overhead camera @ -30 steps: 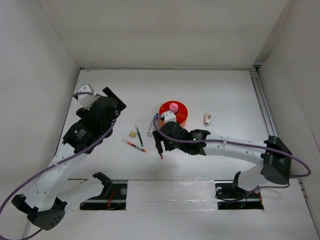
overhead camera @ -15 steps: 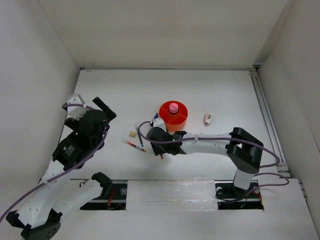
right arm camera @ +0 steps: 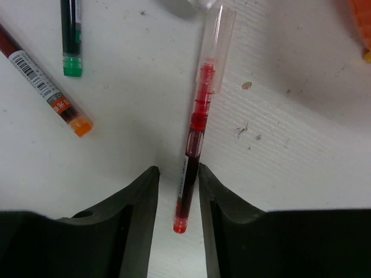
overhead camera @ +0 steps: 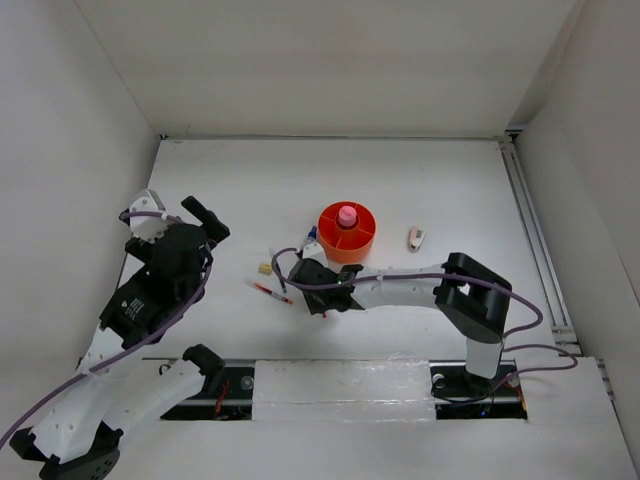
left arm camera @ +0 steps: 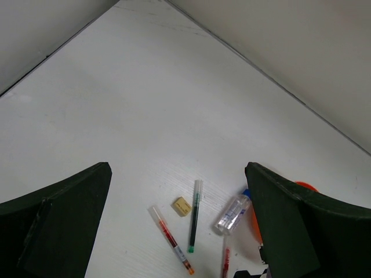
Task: Sort the stationery into containers
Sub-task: Pick up the pen from the center of the board.
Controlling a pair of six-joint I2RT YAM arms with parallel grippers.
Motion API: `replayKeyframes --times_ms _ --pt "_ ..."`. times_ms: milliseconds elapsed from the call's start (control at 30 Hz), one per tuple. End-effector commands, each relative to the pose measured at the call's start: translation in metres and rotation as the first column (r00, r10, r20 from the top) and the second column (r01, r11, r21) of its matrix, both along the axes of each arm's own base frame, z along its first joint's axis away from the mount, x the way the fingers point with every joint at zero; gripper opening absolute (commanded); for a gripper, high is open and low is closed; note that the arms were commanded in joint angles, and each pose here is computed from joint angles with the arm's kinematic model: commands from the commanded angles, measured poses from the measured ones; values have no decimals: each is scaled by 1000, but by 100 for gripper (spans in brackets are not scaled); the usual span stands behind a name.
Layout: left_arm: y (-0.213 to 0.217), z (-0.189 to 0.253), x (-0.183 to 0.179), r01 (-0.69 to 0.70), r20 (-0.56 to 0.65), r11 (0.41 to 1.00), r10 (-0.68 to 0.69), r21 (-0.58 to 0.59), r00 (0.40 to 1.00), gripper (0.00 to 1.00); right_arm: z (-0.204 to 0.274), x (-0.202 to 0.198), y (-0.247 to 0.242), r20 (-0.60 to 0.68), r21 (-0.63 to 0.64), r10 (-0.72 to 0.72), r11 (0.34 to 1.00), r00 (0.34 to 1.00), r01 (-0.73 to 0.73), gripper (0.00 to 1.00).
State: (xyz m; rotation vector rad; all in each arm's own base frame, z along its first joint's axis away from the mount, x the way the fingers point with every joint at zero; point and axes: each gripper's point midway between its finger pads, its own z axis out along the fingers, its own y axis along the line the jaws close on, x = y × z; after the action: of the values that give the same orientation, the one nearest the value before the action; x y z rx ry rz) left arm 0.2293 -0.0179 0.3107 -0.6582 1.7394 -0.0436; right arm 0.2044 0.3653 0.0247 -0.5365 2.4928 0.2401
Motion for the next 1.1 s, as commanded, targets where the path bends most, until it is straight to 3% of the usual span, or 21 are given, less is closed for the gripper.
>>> replayKeyframes --times_ms 0,67,167,200,233,467,567,700,833,1067 --pt "6 4 0 -18 24 1000 18 15 1000 100 -8 -8 8 -35 42 -2 999 999 4 38" --pt "5 6 0 -18 31 1000 18 9 999 100 -15 -10 3 -43 22 -3 1000 999 4 34" --pt "5 6 0 -18 31 1000 18 9 999 100 -19 -12 0 -54 22 -21 1000 998 22 13" --pt "5 6 0 -18 31 1000 18 9 999 100 -18 -13 -5 -51 9 -26 1000 998 27 1" --pt "5 6 0 -18 31 1000 18 9 999 100 -13 -11 -6 -47 21 -56 998 997 57 0" --pt "-9 12 2 49 42 998 -47 -45 998 100 40 -3 -23 39 61 -114 992 993 111 0" --pt "-30 15 8 144 52 986 -140 -78 989 100 73 1 -31 81 86 -136 988 987 129 0" --pt "-86 5 15 383 63 909 -378 -164 924 100 118 7 -40 155 151 -152 980 976 128 0" --pt "-124 -8 22 509 75 832 -505 -220 860 100 157 9 -46 208 204 -151 973 966 108 0" --pt "-153 -3 29 593 142 760 -578 -266 804 100 193 5 -51 272 296 -105 955 957 20 0"
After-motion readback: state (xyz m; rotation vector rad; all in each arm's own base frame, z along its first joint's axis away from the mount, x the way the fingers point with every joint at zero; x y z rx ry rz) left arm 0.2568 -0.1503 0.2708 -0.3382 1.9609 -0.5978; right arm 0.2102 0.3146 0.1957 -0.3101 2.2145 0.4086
